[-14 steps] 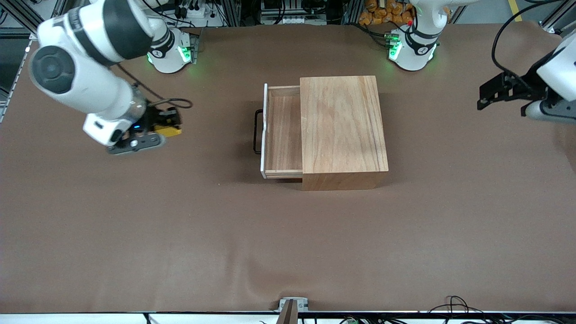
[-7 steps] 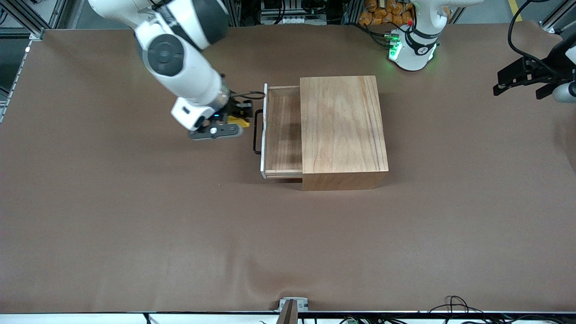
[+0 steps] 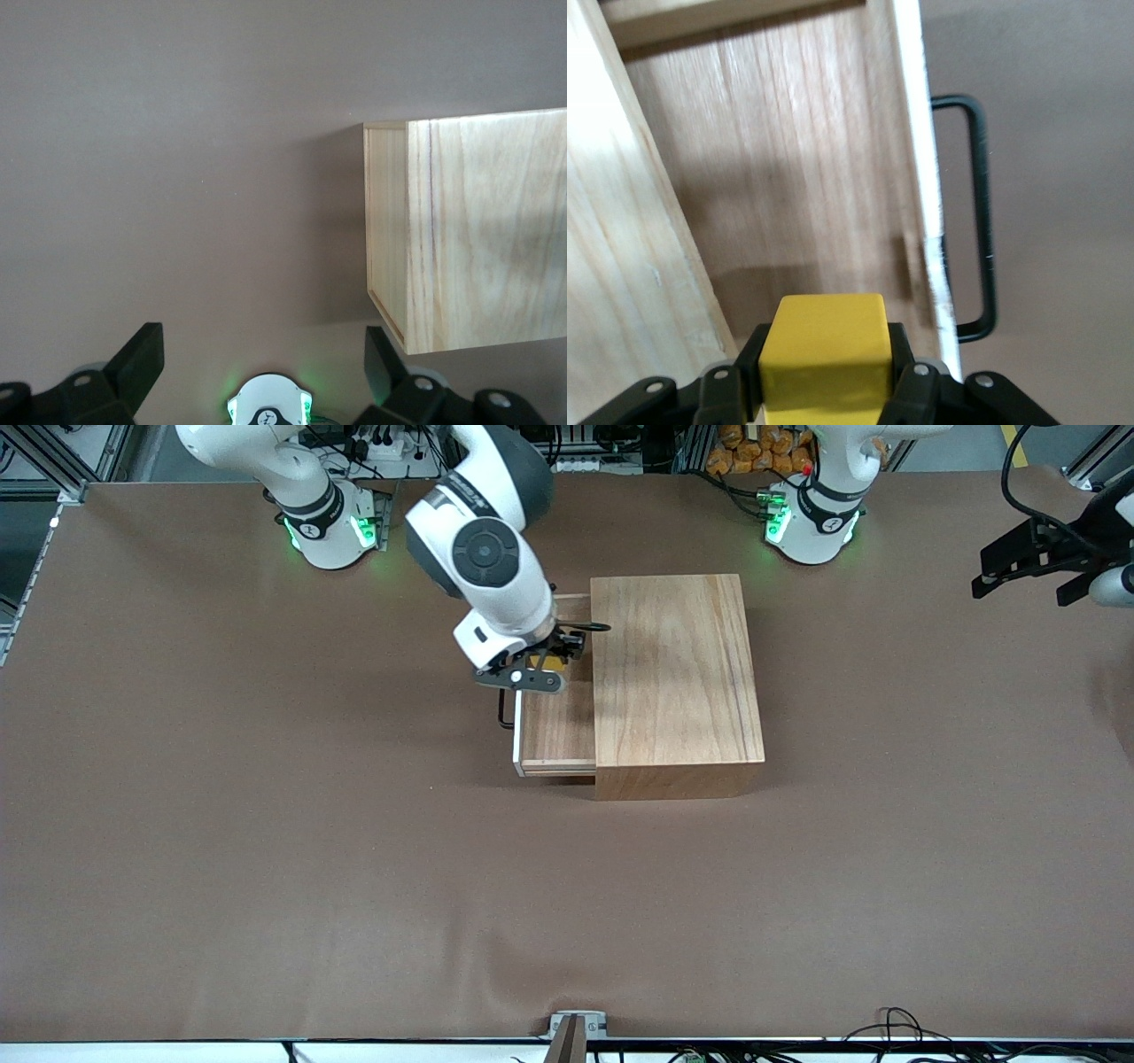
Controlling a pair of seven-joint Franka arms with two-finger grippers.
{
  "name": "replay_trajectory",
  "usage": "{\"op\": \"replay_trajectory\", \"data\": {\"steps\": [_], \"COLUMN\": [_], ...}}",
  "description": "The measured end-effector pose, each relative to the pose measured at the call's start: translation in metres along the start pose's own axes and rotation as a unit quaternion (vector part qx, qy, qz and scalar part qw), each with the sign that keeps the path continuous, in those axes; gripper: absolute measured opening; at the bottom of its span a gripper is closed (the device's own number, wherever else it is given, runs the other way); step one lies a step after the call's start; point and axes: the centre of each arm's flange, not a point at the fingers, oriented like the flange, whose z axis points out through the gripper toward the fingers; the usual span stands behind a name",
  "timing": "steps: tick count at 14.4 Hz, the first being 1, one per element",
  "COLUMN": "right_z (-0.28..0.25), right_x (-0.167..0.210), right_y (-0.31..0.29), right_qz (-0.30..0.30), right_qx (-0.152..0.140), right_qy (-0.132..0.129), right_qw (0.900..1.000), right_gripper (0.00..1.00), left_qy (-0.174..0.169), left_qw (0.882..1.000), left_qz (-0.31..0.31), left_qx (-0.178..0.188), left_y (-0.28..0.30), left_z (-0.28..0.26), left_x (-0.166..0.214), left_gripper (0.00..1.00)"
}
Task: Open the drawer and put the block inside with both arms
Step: 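Carry the yellow cube with the right gripper over the open drawer, then lower the cube into the drawer and open the right gripper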
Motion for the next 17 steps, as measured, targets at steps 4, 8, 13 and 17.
{"op": "replay_trajectory", "data": {"steps": [4,8,13,17], "right_z": [0.029,0.047,0.06,0.039], "right_x": [0.008,0.018,0.021,0.02], "right_y": [-0.007,-0.011,-0.01,-0.013], "right_qz": [0.002,0.002,-0.013,-0.015], "right_qx": [-0.016,-0.014,-0.04,-0.028], "right_qy": [0.005,0.015,0.033,0.047], "right_qw": [1.0,1.0,0.999,0.998], "right_gripper": [0.56,0.56,0.72,1.0], "left_qy": [-0.008,-0.006,0.0,0.0], "left_qw": [1.0,1.0,1.0,1.0], "left_qz": [-0.007,-0.008,-0.01,-0.011], "left_qx": [0.015,0.017,0.018,0.018], "left_y": [-0.01,-0.011,-0.013,-0.015], "left_z": [0.007,0.013,0.012,0.012], "left_x": [-0.004,0.002,0.003,0.003], "left_gripper": [1.0,1.0,1.0,1.0]}}
